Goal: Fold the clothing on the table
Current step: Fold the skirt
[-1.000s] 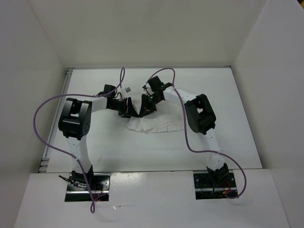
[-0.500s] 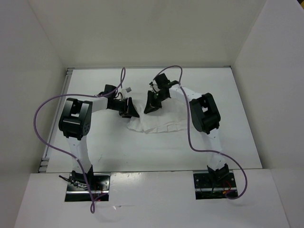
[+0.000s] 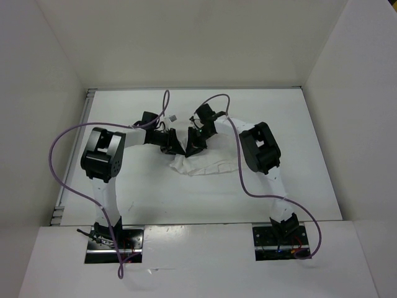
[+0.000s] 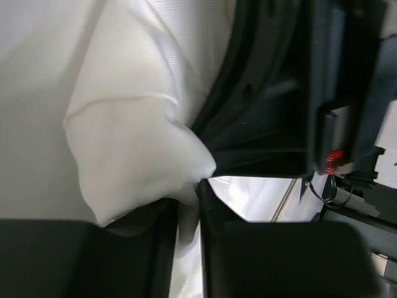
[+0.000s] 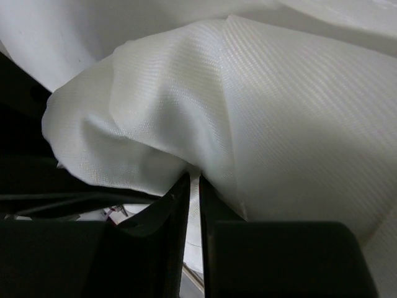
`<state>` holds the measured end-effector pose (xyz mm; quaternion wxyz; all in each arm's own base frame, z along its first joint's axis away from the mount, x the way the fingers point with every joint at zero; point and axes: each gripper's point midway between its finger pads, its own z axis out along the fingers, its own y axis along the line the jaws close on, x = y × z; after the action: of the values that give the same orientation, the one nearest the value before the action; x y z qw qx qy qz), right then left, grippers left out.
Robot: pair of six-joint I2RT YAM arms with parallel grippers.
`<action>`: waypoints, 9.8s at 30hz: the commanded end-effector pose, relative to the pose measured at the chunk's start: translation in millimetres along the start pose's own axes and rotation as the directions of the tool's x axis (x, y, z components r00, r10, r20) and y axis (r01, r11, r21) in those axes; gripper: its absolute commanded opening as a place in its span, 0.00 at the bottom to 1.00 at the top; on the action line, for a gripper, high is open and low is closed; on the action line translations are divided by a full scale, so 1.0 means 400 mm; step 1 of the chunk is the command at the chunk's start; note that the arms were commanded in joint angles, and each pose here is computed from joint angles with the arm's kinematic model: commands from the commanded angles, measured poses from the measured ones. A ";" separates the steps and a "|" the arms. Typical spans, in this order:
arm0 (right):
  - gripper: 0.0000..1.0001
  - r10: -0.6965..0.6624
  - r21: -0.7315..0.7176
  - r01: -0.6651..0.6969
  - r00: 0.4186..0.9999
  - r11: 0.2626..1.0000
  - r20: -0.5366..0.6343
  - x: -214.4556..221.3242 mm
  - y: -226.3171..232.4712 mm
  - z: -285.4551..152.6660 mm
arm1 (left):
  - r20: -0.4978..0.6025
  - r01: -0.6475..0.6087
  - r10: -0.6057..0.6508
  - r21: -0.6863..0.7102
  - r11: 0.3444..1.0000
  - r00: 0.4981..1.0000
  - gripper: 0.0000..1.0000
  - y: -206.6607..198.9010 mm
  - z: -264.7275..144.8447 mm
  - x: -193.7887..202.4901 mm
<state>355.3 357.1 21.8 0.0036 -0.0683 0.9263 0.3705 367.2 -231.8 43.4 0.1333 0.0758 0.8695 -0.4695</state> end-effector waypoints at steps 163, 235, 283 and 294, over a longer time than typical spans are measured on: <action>0.00 -0.043 -0.004 0.049 0.912 0.999 0.408 -0.095 -0.017 -0.552 | 0.378 -0.082 0.065 0.030 0.996 0.924 0.78 -0.273 -0.395 -0.025; 0.00 -0.015 0.014 0.010 0.941 1.000 0.337 -0.256 -0.046 -0.419 | 0.693 0.056 0.429 -0.559 0.827 0.580 0.00 -0.250 0.236 -0.199; 0.00 0.035 -0.040 -0.019 0.893 0.999 0.449 -0.197 -0.028 -0.624 | 0.480 0.214 0.260 -0.727 0.652 0.838 0.00 -0.100 0.275 -0.140; 0.00 0.122 -0.012 -0.128 0.910 0.992 0.397 -0.037 -0.100 -0.609 | 0.477 0.196 0.281 -0.728 0.657 0.833 0.00 -0.124 0.256 -0.136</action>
<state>405.2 164.5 151.9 0.1524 0.0792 0.9152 0.3647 420.8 -347.1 31.1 0.3946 -0.1038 0.9106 -0.0659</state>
